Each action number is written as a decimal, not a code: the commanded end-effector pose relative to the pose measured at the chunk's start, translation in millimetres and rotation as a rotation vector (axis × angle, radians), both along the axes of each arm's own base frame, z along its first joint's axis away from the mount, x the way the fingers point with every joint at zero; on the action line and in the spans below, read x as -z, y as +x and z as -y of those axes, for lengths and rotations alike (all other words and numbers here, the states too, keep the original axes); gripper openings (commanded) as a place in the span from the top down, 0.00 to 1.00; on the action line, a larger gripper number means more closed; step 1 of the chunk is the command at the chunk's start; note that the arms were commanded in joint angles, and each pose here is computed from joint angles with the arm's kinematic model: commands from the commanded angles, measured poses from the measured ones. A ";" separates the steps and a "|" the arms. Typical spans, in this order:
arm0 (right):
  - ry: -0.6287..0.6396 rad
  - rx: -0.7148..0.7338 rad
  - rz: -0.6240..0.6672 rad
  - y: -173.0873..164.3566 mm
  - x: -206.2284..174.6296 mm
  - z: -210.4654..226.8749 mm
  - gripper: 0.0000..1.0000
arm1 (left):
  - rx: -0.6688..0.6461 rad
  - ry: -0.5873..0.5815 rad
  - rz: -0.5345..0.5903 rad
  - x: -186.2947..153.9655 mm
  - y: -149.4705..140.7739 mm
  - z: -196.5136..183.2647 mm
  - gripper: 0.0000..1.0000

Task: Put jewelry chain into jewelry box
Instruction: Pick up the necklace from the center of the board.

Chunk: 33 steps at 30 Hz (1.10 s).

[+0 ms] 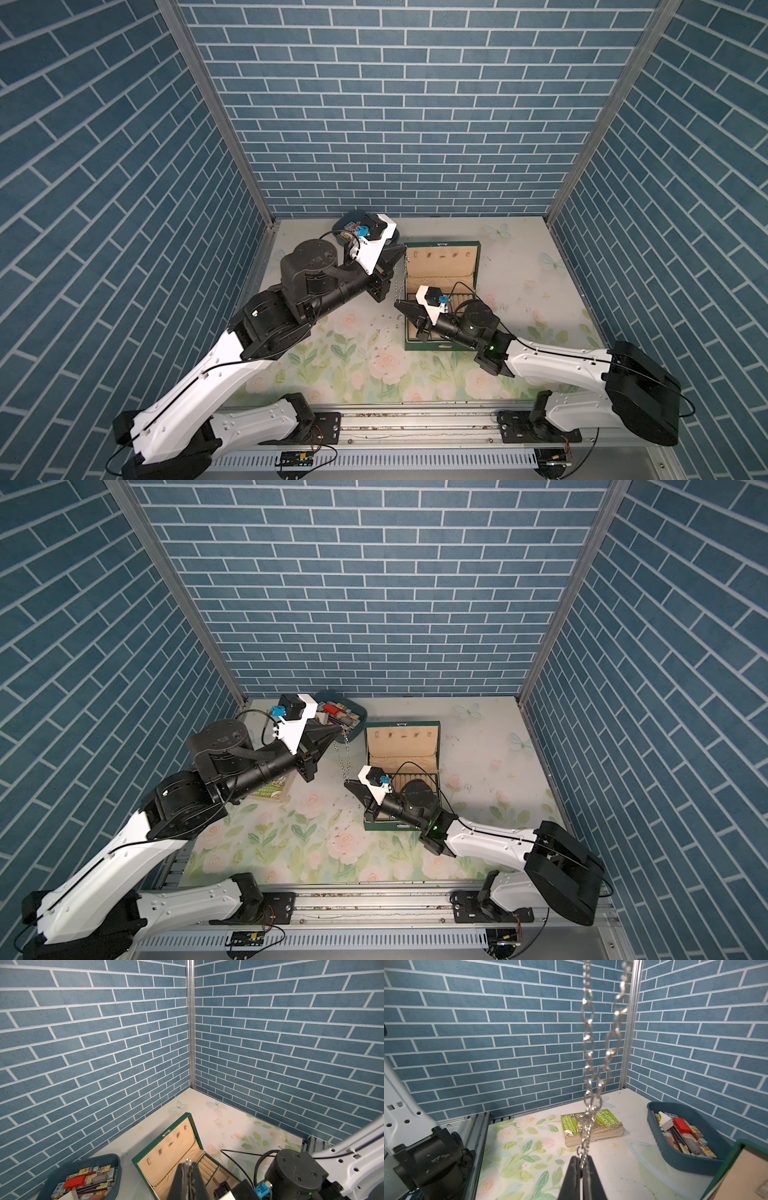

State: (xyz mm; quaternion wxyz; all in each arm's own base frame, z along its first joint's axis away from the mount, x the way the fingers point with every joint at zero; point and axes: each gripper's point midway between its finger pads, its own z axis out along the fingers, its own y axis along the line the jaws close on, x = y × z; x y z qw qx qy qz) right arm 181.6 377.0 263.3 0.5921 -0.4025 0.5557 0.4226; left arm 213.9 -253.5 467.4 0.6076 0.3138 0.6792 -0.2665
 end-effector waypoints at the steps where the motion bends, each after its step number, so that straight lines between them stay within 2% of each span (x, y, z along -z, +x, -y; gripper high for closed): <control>1: 0.053 -0.020 0.019 -4.1 -21.4 -2.0 1.00 | 0.011 -0.033 0.017 -15.2 -7.1 -6.4 1.00; 14: 0.043 -0.005 0.009 -2.3 -19.1 0.3 1.00 | -0.001 -0.043 0.014 -13.3 -6.1 -8.1 1.00; 25: 0.055 0.201 -0.013 13.1 -20.3 43.8 1.00 | -0.163 -0.140 -0.013 16.4 11.3 -28.8 1.00; 33: 0.028 0.198 -0.027 9.0 -10.2 49.6 1.00 | -0.166 -0.173 0.010 0.3 10.1 -31.6 1.00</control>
